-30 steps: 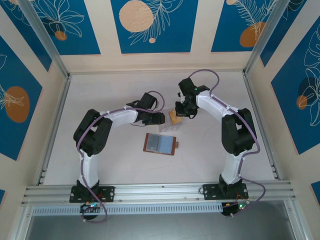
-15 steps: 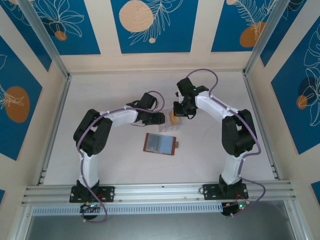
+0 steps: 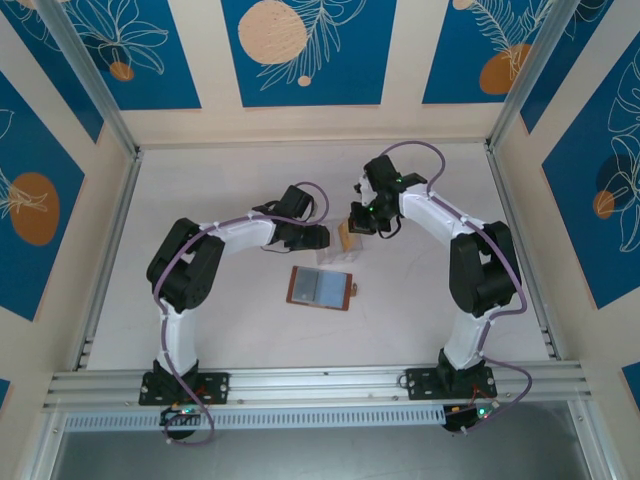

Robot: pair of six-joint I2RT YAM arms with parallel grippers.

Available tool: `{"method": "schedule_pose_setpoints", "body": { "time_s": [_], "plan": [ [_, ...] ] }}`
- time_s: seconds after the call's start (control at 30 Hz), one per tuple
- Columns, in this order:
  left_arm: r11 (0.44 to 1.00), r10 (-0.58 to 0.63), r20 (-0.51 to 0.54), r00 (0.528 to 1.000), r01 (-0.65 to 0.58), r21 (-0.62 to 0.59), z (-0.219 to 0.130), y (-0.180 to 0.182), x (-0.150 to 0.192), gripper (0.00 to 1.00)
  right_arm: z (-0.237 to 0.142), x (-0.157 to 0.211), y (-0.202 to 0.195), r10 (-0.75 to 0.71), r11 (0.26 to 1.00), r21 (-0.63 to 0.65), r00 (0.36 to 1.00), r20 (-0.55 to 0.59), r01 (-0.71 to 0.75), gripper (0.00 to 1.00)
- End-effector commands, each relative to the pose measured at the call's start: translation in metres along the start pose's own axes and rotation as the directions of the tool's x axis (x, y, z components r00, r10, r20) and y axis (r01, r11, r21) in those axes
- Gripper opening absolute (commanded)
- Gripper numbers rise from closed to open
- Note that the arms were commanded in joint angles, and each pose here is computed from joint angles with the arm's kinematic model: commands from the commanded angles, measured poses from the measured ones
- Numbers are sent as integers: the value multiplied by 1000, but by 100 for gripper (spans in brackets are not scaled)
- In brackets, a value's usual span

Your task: Put the credit cards into the card holder

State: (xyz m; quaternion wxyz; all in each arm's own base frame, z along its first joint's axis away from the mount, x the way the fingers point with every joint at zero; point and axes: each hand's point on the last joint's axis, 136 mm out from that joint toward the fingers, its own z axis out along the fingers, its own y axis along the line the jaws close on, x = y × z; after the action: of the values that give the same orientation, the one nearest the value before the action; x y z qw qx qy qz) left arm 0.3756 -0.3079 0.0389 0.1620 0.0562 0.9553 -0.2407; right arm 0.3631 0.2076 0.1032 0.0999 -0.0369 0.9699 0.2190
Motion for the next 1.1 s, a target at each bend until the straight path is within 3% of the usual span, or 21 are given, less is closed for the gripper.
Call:
{"method": "schedule_pose_setpoints", "body": {
  "time_s": [0.0, 0.33, 1.07],
  "plan": [
    [997, -39, -68, 997, 35, -62, 1, 22, 16, 53, -4, 8, -7, 34, 999, 9, 999, -20, -34, 0],
    [997, -43, -71, 997, 39, -62, 2, 22, 16, 53, 0, 12, -31, 94, 994, 55, 995, -15, -93, 5],
    [997, -45, -80, 996, 40, -62, 4, 23, 17, 53, 16, 13, -45, 170, 984, -45, 984, -45, -172, 11]
  ]
}}
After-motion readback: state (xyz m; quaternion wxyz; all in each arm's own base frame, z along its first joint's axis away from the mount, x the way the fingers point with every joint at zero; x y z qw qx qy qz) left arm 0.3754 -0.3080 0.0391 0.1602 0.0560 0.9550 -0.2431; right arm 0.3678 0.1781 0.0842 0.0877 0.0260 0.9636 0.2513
